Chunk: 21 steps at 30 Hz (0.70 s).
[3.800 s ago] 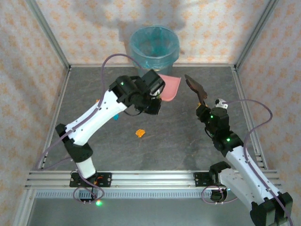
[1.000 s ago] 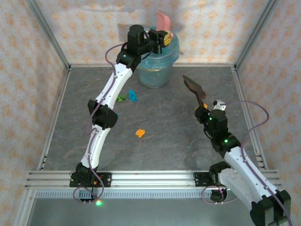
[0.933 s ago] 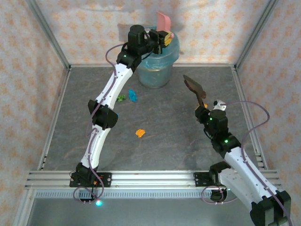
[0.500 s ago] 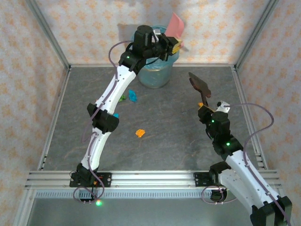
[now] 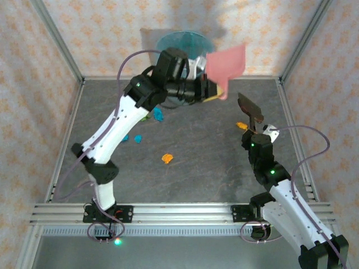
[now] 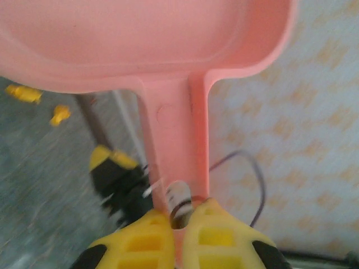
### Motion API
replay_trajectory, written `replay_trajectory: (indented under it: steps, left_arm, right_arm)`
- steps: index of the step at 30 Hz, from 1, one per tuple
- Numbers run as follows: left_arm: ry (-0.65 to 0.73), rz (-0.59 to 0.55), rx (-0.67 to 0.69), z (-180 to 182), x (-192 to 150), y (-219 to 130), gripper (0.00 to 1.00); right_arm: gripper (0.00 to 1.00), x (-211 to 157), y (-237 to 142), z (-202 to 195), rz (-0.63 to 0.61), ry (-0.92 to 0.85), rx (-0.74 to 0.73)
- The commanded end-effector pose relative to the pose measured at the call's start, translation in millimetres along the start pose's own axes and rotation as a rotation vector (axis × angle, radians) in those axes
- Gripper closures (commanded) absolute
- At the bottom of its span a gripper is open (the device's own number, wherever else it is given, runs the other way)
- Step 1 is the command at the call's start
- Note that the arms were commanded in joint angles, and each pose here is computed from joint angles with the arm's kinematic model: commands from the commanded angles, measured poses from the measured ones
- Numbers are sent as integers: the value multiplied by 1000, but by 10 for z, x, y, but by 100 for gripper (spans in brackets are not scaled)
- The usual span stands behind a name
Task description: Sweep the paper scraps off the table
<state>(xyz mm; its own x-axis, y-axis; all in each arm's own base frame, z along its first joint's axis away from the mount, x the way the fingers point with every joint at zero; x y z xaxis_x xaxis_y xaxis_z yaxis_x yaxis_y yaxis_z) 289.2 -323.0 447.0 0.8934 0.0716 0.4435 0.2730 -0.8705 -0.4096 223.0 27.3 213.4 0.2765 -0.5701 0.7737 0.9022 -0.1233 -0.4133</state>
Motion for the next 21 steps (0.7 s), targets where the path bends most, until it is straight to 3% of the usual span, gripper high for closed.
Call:
replay_trajectory:
  steps: [1,10,12,19,21]
  left_arm:
    - [128,26,127,305,-271,-181,100]
    - [193,104,355,1051,-1052,-598,100]
    - [160,69,399,1200,-1112,-597,100]
    - [156,219,536,1559,-1284,-454,100]
    - [168,267,552,1623,-1326,-375,95]
  right_arm:
    - [100,239,-82,51,-77,33,-27]
    - [100,353,-79,-1,-5,84,-65]
    - [100,328,-26,15,31,92,-62]
    - [100,261,76,75,103,86,-61]
    - [100,265,78,89,112,85,-59]
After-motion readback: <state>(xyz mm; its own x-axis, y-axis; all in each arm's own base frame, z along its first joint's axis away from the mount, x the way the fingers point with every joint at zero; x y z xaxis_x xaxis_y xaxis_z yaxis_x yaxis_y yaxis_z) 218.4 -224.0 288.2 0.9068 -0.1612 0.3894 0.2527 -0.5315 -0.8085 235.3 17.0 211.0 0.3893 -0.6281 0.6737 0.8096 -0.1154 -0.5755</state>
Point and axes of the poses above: each hand's point on the last joint's axis, 136 mm out from that joint toward the fingers, its own y axis out along the fingers, its own z axis along the line the jaws close on, x = y × z, the point moved 6 cm from there along -y, back along the fingers, and after that the axes turned 3 degrees about y, right-handed, at the moved point
